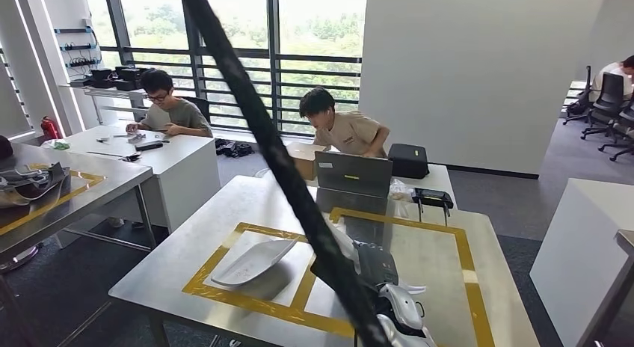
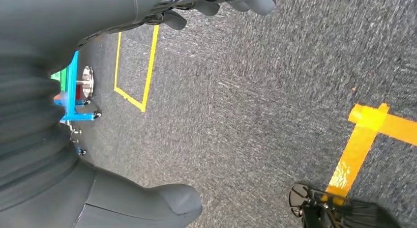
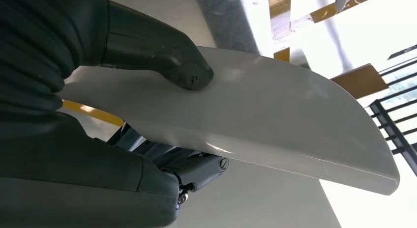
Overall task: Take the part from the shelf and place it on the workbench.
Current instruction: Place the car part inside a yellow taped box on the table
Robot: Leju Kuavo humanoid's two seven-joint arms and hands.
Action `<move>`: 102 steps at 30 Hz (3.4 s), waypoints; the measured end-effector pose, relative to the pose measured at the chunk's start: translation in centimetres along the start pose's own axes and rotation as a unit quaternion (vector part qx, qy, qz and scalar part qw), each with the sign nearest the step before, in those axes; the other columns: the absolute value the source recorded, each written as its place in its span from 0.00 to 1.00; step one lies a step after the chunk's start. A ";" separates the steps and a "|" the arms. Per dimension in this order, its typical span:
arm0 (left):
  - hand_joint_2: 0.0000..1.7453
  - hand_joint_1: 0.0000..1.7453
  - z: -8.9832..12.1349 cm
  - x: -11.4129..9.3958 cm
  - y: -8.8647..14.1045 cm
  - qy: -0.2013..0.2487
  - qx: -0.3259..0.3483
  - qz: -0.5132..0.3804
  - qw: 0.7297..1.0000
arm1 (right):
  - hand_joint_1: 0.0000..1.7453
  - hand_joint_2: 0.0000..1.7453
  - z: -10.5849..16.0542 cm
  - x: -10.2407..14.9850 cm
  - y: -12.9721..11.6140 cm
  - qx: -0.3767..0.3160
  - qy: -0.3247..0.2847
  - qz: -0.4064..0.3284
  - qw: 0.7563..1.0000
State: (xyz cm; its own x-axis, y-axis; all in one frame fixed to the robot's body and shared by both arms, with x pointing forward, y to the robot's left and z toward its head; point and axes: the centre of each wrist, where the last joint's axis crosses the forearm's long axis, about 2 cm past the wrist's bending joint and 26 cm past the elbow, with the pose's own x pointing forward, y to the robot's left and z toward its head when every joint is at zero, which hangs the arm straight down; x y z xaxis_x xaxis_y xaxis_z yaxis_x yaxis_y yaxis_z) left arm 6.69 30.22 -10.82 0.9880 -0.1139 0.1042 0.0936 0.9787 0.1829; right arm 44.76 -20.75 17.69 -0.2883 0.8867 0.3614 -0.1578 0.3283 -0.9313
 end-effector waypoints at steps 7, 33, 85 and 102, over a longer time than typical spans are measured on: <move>1.00 0.00 0.1 0.4 -0.6 -0.016 -0.003 0.000 1.000 | 1.00 1.00 0.1 -0.5 -0.1 -0.001 0.006 0.000 1.000; 0.00 0.00 0.2 0.7 -0.9 -0.005 -0.009 0.002 1.000 | 0.00 0.00 0.3 -0.9 0.0 -0.001 0.016 0.000 1.000; 0.00 0.00 0.1 0.2 -0.8 -0.010 -0.009 0.021 1.000 | 0.00 0.00 0.0 1.5 0.6 -0.016 -0.073 -0.022 0.997; 0.00 0.00 0.2 0.3 -1.3 -0.010 -0.009 0.028 1.000 | 0.00 0.00 -0.3 2.3 0.4 -0.023 -0.094 -0.024 0.995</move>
State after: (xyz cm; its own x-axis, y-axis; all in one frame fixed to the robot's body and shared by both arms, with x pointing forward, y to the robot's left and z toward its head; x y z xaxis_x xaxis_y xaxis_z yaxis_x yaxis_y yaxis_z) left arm 6.79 28.85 -10.81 0.9890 -0.0621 0.1342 0.0405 0.9866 0.1579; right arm 44.30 -18.55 18.16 -0.4538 0.7947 0.4032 -0.1340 0.3864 -0.9125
